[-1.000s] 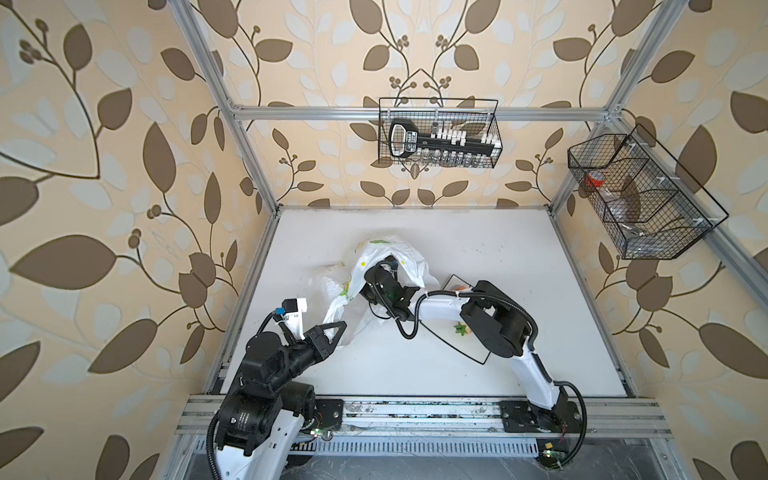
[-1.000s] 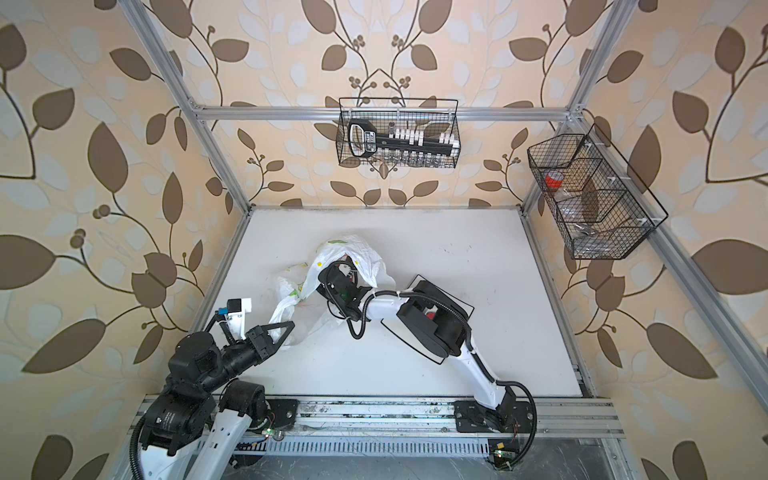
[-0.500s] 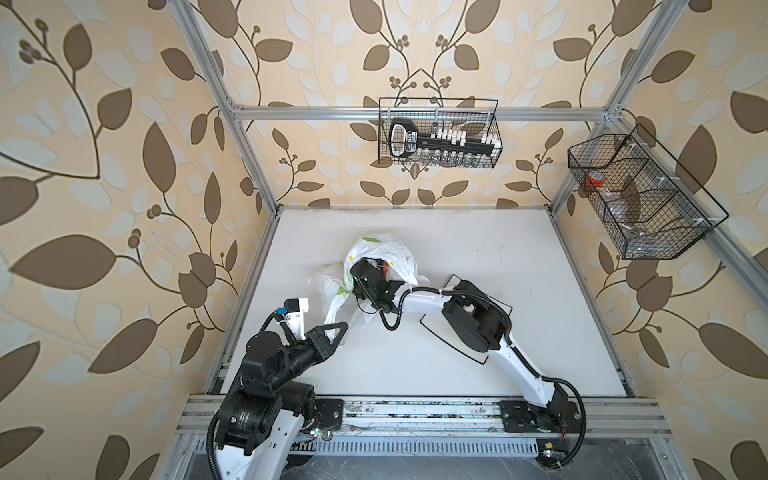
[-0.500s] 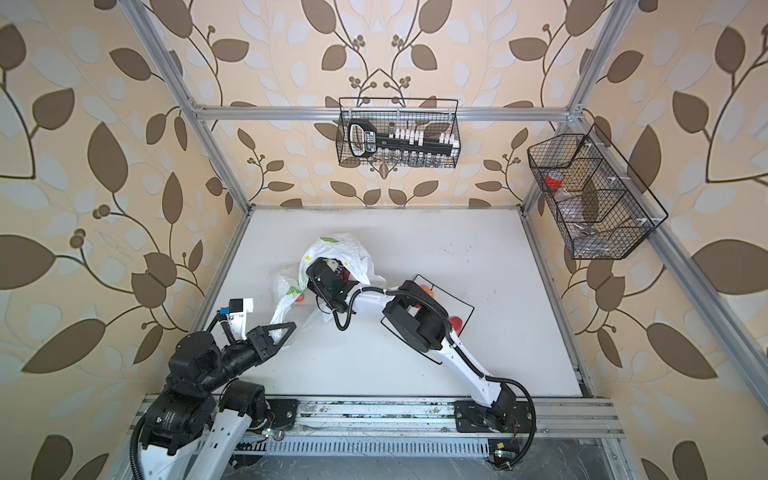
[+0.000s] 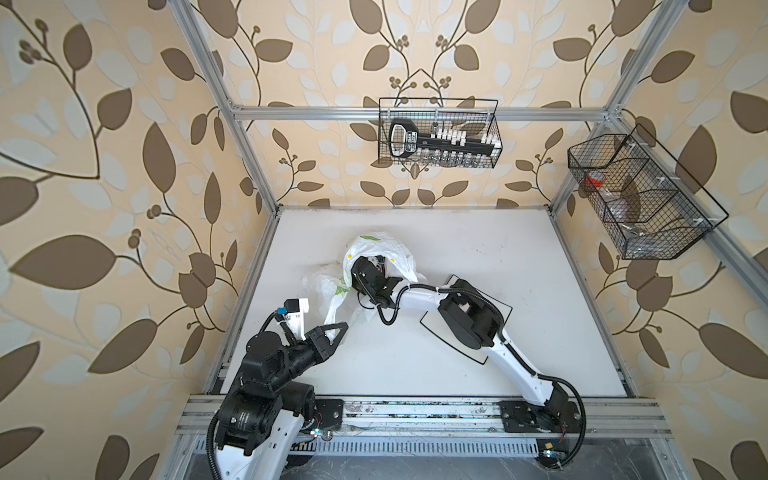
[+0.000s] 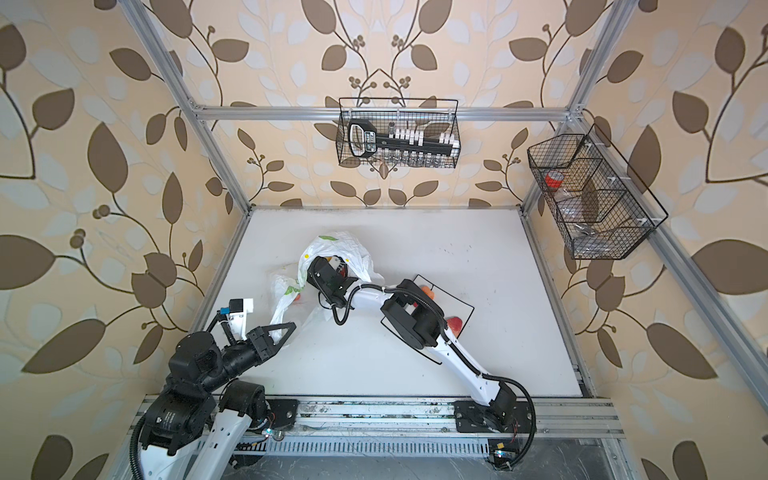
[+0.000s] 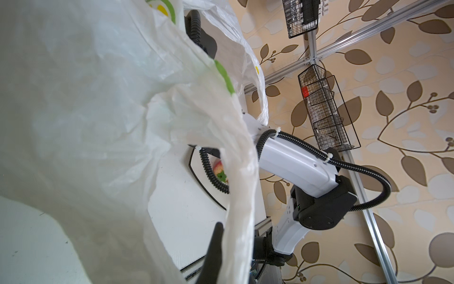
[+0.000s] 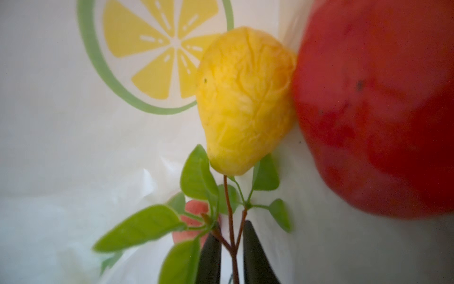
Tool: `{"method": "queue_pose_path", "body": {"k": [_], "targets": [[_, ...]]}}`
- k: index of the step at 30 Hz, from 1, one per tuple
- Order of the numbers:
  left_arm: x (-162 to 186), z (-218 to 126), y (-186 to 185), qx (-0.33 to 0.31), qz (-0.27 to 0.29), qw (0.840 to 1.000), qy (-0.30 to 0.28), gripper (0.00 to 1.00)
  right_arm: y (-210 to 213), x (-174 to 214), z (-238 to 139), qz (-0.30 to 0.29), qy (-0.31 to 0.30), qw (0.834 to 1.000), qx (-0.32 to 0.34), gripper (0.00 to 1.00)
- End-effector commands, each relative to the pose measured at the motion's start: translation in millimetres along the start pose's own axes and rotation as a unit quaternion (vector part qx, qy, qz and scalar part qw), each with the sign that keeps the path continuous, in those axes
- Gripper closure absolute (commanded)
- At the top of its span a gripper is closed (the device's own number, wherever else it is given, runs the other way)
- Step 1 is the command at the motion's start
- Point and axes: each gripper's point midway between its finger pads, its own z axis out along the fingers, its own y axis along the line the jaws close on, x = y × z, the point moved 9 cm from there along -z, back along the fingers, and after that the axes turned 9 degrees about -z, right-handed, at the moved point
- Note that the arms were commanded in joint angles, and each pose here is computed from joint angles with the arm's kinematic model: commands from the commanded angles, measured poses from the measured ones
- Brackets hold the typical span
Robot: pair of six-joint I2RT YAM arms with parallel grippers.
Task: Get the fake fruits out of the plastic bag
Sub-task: 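Close the right gripper on the yellow pear's leafy stem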
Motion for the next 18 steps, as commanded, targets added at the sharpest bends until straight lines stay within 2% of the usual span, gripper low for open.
{"method": "queue_pose_path", "body": {"k": [1,5,14,18], "targets": [[-0.7,0.1,-2.3,0.014,0.009,1.000,-0.005,1.00,11.8,-9.4,-13.9,-0.002,-0.005,1.000,-0.014,0.90],[-2.6,2.2,1.4,0.009,0.004,1.000,-0.017,1.00,23.6,-11.4,-28.7,-0.019,0.008,0.999,-0.043,0.96],[-6.7,6.2,4.2,0.007,0.005,0.999,-0.032,1.00,39.1,-14.5,-82.5,-0.074,0.038,0.991,-0.101,0.96],[-7.5,5.5,4.4,0.008,0.008,0.999,-0.041,1.00,34.6,-13.9,-102.7,-0.106,0.058,0.987,-0.105,0.96]]}}
